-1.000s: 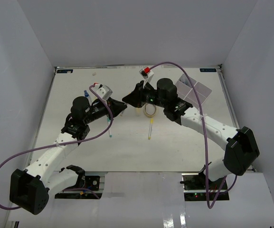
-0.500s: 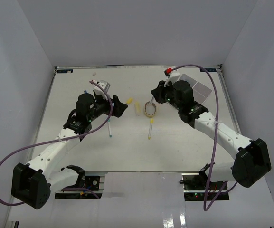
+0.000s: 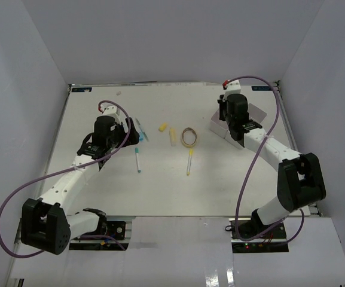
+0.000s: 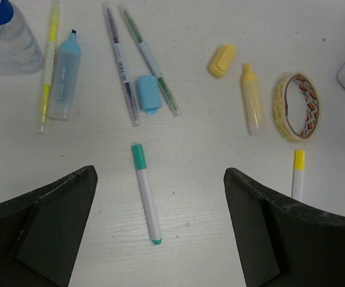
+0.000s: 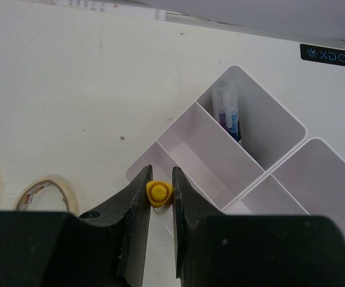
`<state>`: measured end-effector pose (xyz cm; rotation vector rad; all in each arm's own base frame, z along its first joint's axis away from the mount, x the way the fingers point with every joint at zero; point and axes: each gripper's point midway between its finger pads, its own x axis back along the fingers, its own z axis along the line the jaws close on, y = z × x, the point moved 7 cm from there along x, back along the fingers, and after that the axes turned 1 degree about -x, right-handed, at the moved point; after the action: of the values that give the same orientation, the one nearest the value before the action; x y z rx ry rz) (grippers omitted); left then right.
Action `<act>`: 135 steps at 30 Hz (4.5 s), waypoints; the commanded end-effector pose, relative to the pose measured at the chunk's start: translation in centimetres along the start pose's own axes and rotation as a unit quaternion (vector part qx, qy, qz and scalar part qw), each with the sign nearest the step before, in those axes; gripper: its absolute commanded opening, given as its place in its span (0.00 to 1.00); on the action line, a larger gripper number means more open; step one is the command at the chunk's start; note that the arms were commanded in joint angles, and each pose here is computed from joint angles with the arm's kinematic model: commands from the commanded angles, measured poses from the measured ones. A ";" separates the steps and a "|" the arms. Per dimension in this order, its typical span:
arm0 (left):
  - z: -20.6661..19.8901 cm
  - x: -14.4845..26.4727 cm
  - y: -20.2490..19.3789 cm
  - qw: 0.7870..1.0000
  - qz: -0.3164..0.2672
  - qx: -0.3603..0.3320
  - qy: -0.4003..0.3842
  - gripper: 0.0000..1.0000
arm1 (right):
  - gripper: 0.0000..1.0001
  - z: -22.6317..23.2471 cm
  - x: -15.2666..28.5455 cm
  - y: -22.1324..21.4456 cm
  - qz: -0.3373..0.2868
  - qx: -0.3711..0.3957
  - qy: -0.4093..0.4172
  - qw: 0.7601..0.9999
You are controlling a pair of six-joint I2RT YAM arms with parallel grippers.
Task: Sort the stationery into containers
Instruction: Place the pen in the storage box, then pick up the pen from the center of the board, then place the pen in the storage box.
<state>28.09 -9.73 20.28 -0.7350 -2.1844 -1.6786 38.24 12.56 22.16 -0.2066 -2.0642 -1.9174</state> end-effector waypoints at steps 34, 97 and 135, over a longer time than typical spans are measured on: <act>0.8 -5.0 -7.4 0.973 0.200 0.073 0.084 0.95 | 0.84 0.2 10.6 2.7 -0.068 -0.061 0.142 0.986; -12.3 5.3 0.8 0.894 -0.110 -0.180 -0.397 0.34 | 0.08 18.4 12.8 4.7 0.007 -0.149 0.468 0.871; -5.6 -1.7 -0.6 0.990 0.059 -0.025 -0.127 0.98 | 0.75 0.0 -0.8 1.3 -0.026 0.015 -0.025 0.999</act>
<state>28.49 -15.11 19.35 -1.1175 -2.2004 -1.7043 40.16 13.18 18.16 -0.3185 -2.1350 -1.7753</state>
